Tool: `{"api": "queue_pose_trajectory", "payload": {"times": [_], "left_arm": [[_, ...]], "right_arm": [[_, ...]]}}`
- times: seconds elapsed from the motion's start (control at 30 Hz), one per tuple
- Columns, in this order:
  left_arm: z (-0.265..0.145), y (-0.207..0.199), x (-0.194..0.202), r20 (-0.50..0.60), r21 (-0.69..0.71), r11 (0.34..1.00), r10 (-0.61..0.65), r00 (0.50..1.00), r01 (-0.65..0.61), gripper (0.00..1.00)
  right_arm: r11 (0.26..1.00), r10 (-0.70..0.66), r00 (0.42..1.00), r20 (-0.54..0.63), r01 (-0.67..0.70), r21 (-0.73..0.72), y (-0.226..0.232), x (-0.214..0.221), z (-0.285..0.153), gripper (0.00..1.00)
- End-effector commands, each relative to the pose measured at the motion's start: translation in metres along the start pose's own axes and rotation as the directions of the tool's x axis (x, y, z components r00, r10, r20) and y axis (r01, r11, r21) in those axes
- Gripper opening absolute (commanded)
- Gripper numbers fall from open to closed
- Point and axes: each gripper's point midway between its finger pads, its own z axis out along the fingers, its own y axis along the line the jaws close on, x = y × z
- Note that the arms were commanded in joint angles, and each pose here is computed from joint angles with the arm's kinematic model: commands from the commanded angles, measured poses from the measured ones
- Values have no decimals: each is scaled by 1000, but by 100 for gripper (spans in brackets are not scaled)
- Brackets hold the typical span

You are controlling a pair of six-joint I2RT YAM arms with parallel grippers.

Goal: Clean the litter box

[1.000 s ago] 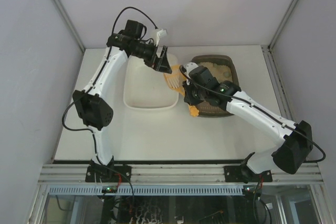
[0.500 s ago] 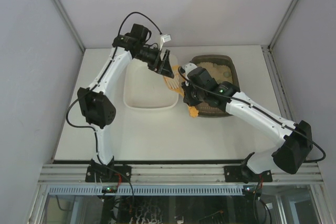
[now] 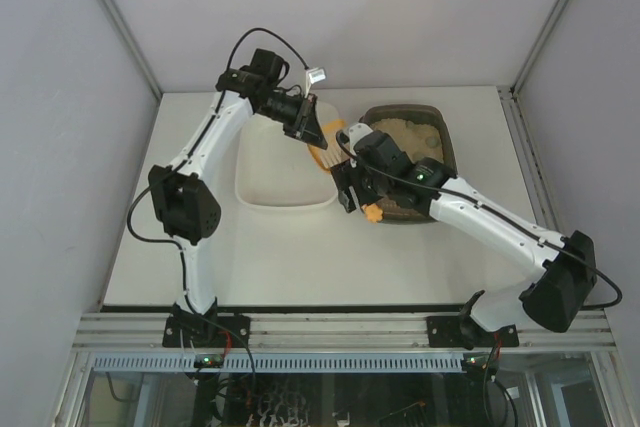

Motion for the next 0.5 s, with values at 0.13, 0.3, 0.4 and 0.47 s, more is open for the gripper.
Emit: {"api": "queue_pose_trajectory", "payload": {"times": [0.13,0.3,0.4,0.47], "left_arm": [[-5,-35,8,5,130,991,30,1000,-30,0],[-7,-37,17,-3,130,990,58,998,-57,0],[-7,-41,15,5,153,987,47,999,-47,0],[-7,-47,10,13,189,981,32,999,-34,0]], "right_arm": [[979,129,977,170,-99,-178,4,-19,-41,100],[853,320,920,228,-175,-491,0,-17,-67,90],[839,344,920,190,-210,-502,-3,-10,-59,86],[837,337,928,162,-217,-502,2,-6,-49,84]]}}
